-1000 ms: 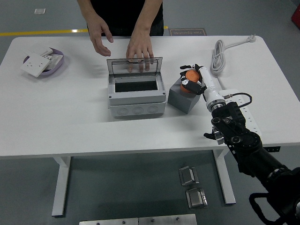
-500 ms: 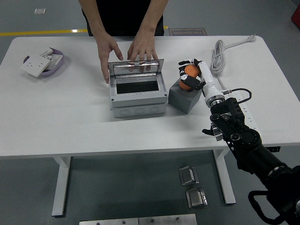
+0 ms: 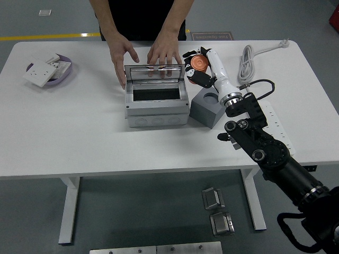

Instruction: Pick up the cylinder from the cube,place it in the box,flap close box

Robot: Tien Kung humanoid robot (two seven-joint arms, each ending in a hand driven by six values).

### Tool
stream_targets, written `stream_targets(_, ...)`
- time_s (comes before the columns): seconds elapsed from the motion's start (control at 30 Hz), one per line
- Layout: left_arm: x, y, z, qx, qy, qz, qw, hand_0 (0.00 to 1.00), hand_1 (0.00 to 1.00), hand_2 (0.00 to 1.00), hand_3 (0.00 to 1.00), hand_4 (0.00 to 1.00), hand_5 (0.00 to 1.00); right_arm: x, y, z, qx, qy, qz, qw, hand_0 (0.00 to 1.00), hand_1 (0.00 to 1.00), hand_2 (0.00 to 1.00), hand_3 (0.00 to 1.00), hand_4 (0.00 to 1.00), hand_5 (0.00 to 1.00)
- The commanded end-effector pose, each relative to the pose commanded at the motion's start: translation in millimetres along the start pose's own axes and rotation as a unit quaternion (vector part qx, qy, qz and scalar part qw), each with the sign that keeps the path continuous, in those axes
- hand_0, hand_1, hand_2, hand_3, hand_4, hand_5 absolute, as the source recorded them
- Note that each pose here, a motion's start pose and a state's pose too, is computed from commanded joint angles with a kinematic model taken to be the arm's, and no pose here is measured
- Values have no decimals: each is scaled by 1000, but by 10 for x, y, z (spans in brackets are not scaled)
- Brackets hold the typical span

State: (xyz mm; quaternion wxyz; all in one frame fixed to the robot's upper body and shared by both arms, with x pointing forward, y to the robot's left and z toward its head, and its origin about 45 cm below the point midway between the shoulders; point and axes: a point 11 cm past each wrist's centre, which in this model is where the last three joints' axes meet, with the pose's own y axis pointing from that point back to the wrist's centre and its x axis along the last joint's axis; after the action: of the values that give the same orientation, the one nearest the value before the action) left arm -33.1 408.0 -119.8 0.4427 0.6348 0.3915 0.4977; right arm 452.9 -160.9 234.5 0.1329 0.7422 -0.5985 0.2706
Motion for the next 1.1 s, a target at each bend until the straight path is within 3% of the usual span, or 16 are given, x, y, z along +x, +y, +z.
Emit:
stream_targets(0.03, 1, 0, -1, 0, 0, 0, 1000, 583, 622, 543, 598, 650, 236, -24, -8, -56, 5, 10, -6, 1000, 540, 577, 548, 530, 2, 2)
stream_targets(0.07, 2, 0, -2, 0, 1, 0, 1000, 583, 622, 542, 597, 655, 257, -62, -19, -126, 11, 25, -15, 1000, 451, 527, 502, 475, 2, 2)
stream_targets(0.23, 2, 0, -8, 1, 3, 0, 1000, 583, 622, 542, 597, 655, 257, -239, -54, -405, 37, 100, -53, 993, 451, 527, 502, 475, 2, 2)
stream_targets(0.27, 1, 0, -11, 2, 3, 0, 1000, 583, 622, 544, 597, 661, 272, -281, -60, -448, 42, 118, -61, 990, 404, 477, 465, 454, 2, 2)
stream_targets(0.4, 10, 0, -14, 3, 4, 0, 1000, 583, 622, 544, 597, 661, 272, -411, -80, -519, 54, 184, -88, 978, 404, 477, 465, 454, 2, 2)
stream_targets(0.73, 27, 0, -19, 6, 7, 2, 1000, 584, 621, 543, 597, 663, 285, -555, -173, -322, 32, 285, -140, 948, 371, 451, 444, 437, 2, 2)
stream_targets(1.1, 66, 1, 8, 5, 7, 5, 1000, 583, 621, 543, 598, 663, 285, -430, -294, 16, -24, 329, -164, 930, 361, 451, 442, 436, 2, 2)
